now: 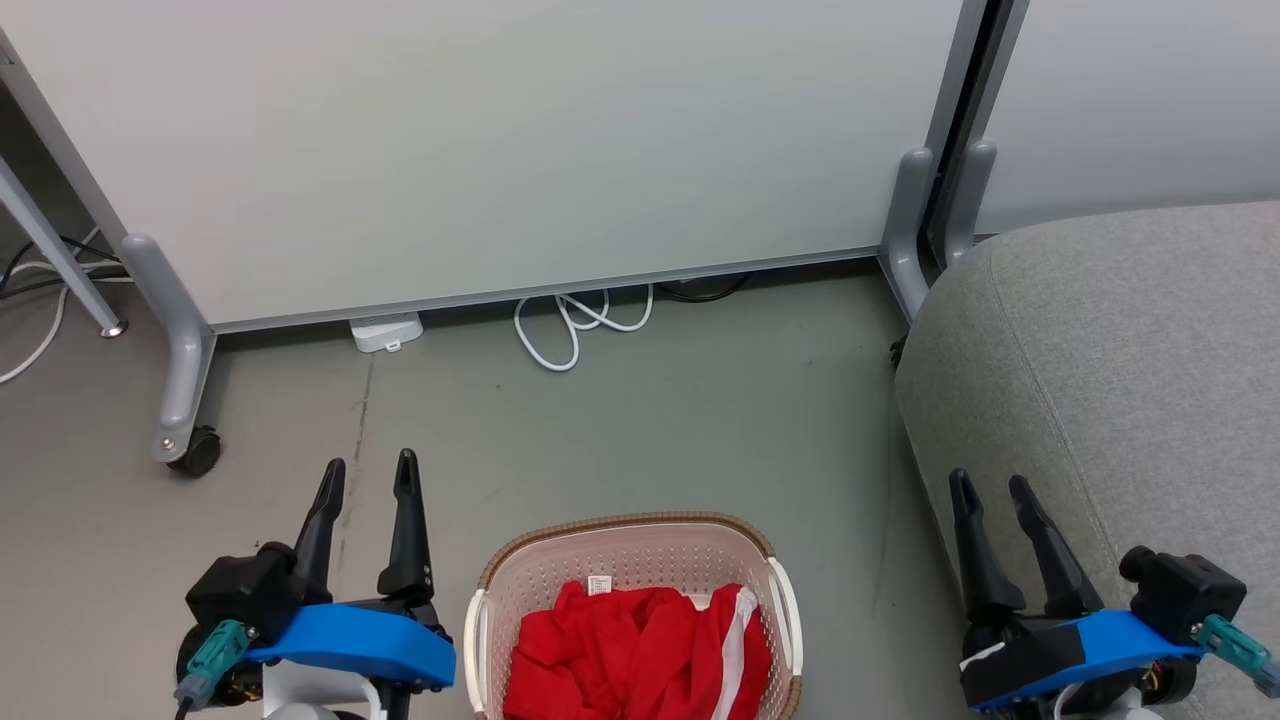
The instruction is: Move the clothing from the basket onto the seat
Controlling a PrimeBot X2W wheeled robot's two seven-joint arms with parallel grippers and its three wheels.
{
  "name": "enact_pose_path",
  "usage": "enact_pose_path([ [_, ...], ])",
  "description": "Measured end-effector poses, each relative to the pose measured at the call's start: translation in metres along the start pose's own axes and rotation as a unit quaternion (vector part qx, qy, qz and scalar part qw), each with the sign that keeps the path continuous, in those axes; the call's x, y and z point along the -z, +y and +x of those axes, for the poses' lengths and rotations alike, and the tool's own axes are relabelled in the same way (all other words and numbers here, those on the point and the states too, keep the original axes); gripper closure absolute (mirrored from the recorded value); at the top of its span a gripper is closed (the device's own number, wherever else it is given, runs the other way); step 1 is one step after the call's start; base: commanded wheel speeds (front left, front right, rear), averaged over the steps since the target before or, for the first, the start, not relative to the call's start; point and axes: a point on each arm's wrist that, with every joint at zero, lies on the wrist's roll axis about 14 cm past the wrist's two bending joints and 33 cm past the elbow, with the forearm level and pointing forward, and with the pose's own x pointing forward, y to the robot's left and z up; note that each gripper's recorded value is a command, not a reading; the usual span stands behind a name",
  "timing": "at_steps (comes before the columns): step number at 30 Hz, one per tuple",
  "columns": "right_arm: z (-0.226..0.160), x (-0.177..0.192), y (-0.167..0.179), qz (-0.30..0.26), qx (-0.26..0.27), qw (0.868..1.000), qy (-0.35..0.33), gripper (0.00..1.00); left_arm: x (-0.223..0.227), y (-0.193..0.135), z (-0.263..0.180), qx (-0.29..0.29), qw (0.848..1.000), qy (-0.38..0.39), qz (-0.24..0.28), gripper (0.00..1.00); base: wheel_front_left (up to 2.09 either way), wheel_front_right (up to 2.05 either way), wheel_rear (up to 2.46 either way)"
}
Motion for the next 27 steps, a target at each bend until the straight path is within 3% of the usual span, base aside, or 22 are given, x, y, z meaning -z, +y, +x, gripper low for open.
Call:
enact_pose_path([
  [27, 0.001, 0.003, 0.019, -0.106, -0.042, 0.993, -0.008, 0.00, 0.001, -0.010, 0.000, 0.027, 0.995, -0.015, 0.095, 0.00, 0.00, 0.00, 0.00],
])
